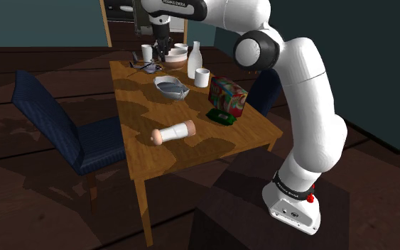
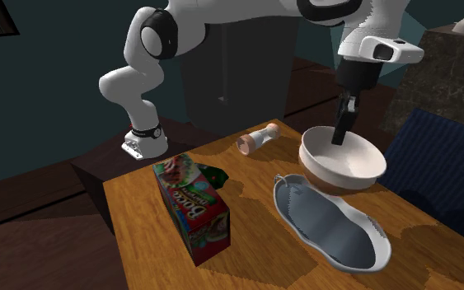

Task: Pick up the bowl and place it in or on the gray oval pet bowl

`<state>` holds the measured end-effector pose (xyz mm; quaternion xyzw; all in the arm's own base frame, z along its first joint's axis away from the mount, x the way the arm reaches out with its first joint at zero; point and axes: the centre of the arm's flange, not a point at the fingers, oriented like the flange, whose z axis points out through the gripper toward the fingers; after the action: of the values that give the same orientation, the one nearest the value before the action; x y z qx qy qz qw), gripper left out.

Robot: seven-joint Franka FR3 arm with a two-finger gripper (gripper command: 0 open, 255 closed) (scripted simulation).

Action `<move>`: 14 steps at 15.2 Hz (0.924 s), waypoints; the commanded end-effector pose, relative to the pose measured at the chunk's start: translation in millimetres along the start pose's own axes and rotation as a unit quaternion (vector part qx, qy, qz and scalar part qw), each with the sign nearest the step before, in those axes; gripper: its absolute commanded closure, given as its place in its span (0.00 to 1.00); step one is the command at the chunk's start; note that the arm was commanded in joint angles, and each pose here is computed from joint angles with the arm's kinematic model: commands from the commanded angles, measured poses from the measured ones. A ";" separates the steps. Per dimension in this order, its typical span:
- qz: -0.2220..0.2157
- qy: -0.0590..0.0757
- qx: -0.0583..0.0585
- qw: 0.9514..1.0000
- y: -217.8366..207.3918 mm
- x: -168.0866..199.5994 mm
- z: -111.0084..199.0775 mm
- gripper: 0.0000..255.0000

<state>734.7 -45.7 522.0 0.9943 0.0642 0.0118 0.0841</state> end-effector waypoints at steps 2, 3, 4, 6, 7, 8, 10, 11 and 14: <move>0.000 0.001 0.000 1.000 -0.9 0.2 15.0 1.00; 0.000 0.001 0.000 1.000 -1.8 0.1 20.2 1.00; 0.000 0.001 0.000 1.000 -2.7 0.0 25.4 1.00; 0.000 0.001 0.000 1.000 -4.5 -0.1 35.8 1.00; 0.000 0.001 0.000 1.000 -5.4 -0.2 41.0 1.00; 0.000 0.001 0.000 1.000 -6.3 -0.2 46.2 1.00; 0.000 0.001 0.000 1.000 -8.1 -0.4 56.6 1.00; 0.000 0.001 0.000 1.000 -8.9 -0.4 61.8 1.00; 0.000 0.001 0.000 1.000 -11.6 -0.6 77.5 1.00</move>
<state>735.7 -47.8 449.0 0.9943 0.0646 0.0119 0.0840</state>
